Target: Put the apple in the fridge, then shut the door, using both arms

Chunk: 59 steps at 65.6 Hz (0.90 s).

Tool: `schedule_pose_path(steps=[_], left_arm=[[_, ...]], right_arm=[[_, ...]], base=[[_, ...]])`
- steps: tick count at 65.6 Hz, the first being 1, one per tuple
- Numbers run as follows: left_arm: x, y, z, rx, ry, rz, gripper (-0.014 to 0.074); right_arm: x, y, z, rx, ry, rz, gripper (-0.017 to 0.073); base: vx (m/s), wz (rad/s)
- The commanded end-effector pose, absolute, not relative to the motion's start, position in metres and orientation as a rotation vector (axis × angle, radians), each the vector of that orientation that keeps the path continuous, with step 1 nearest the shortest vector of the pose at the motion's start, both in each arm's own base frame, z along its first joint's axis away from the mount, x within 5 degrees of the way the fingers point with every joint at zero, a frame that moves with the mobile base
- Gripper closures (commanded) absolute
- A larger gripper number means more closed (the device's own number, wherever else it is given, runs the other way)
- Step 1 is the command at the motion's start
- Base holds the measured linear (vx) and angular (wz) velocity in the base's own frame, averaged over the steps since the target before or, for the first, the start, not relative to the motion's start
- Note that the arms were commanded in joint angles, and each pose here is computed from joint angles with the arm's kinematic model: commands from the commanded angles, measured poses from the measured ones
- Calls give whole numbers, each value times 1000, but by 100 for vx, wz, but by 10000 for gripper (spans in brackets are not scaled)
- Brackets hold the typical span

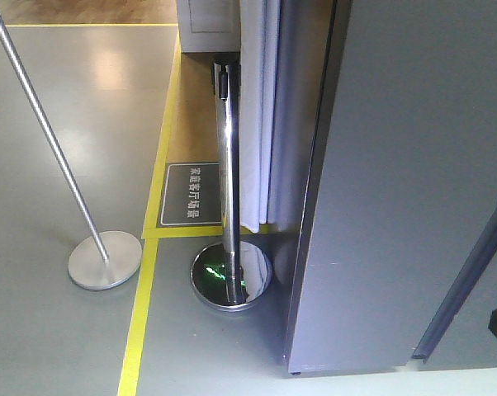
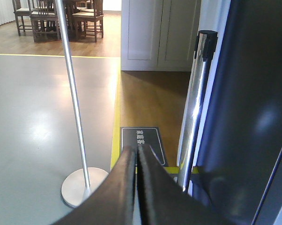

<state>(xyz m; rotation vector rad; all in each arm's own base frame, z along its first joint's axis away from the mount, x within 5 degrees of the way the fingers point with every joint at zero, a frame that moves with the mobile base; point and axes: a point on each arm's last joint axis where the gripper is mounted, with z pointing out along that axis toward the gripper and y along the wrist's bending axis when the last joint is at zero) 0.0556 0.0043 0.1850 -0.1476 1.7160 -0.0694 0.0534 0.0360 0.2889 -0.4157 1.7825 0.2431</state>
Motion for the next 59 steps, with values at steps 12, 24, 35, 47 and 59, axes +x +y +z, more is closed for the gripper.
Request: schedule_pose_path(steps=[12,24,35,47,59], left_arm=[[55,3,199,-122,1607,-85,601],[55,3,199,-122,1608,-85,601],[55,3,199,-122,1609,-85,601],[55,3,199,-122,1609,-85,601],[55,3,199,-122,1609,-85,601]], right_arm=[[55,34,301,-366,1726,239,562],[56,33,302,-361,1717,210,562],[58,25,301,-370,1720,81,562],[60,15,281,-183,1772,84,562],[62,5,242,30,1682,112,562]], base=[[0,0],[0,0],[0,0],[0,0],[0,0]])
